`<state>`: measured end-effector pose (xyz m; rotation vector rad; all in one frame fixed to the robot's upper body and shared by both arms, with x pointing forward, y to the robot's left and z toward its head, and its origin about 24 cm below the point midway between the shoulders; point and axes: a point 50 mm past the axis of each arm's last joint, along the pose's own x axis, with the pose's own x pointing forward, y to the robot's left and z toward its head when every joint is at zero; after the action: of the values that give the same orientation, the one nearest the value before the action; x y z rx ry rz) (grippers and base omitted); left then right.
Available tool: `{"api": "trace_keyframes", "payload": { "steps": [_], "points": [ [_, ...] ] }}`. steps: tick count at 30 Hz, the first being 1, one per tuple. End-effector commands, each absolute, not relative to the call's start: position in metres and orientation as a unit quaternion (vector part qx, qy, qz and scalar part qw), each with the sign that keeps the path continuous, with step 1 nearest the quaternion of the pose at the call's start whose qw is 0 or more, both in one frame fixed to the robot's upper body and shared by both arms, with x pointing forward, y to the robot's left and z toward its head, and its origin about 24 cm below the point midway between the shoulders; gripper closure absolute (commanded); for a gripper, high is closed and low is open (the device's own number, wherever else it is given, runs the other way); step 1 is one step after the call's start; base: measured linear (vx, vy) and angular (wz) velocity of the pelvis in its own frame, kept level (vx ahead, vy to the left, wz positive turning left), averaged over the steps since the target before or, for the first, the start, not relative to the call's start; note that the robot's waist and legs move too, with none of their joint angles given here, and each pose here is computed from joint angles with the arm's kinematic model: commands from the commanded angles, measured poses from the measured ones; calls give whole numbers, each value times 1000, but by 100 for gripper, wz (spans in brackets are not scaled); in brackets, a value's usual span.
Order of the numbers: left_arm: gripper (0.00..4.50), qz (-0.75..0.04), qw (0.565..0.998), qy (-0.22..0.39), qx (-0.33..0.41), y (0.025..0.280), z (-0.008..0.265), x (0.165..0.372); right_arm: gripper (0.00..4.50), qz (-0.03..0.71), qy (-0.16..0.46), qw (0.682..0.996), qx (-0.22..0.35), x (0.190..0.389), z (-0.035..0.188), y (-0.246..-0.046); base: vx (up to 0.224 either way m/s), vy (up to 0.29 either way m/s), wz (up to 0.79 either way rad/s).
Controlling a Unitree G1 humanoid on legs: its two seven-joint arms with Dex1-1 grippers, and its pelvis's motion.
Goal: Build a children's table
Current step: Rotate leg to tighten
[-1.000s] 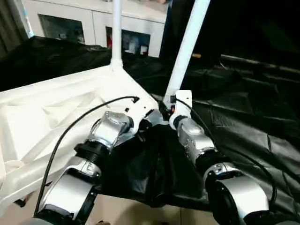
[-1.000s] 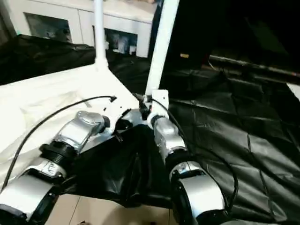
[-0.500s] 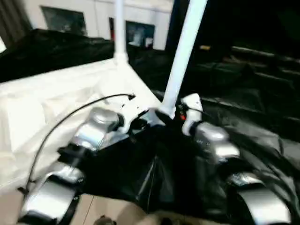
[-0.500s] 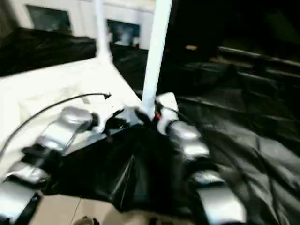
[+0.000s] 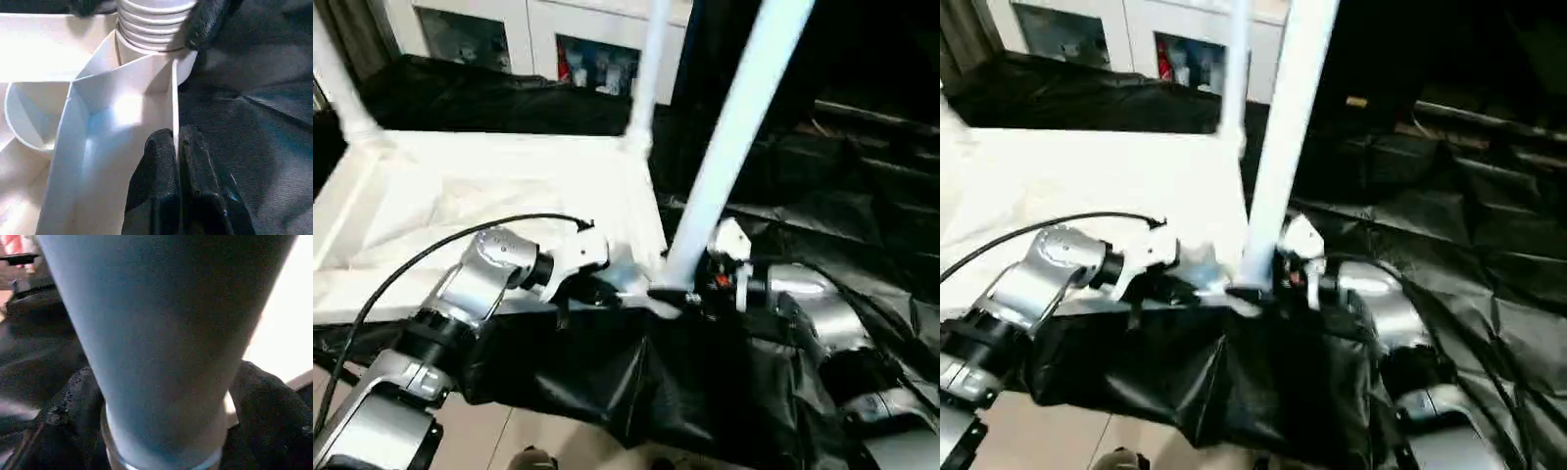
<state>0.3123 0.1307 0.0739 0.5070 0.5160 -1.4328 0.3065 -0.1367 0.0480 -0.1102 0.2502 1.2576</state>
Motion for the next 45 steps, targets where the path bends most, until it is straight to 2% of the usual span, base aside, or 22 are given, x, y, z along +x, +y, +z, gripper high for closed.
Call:
{"api": "trace_keyframes", "payload": {
  "steps": [1,5,15,21,27,29,31,33,35,38,41,42,45],
  "points": [
    [450,-672,677,199,223,120,82,310,60,596,117,792,-64,305,54,-140,0,0,0],
    [450,-674,675,198,226,122,84,311,60,600,124,787,-67,303,55,-141,0,0,0],
    [450,-673,676,200,226,124,83,313,155,607,134,782,-50,300,51,-134,0,0,0],
    [450,-667,678,210,226,127,81,313,173,600,148,785,-44,296,44,-135,0,0,0],
    [450,-627,716,221,214,127,78,322,175,525,159,836,-6,301,31,-131,0,0,0],
    [450,-585,753,217,209,123,76,333,175,463,173,869,8,306,21,-128,0,0,0],
    [450,-515,805,213,204,115,74,347,176,361,201,910,26,312,6,-122,0,0,0],
    [450,-490,822,213,197,111,73,352,176,322,210,923,30,314,0,-120,-51,1,-3],
    [450,-444,850,216,184,103,69,358,176,250,227,940,40,318,-8,-115,0,0,0],
    [450,-410,866,218,184,92,64,361,176,186,238,951,61,322,-12,-106,0,0,0],
    [450,-409,865,216,193,78,57,359,176,166,229,957,71,329,-7,-89,0,0,0],
    [450,-415,863,214,192,74,56,358,120,176,219,957,71,330,-4,-83,0,0,0],
    [450,-439,852,208,194,68,56,356,98,217,190,954,79,333,6,-74,0,0,0]
  ]
}}
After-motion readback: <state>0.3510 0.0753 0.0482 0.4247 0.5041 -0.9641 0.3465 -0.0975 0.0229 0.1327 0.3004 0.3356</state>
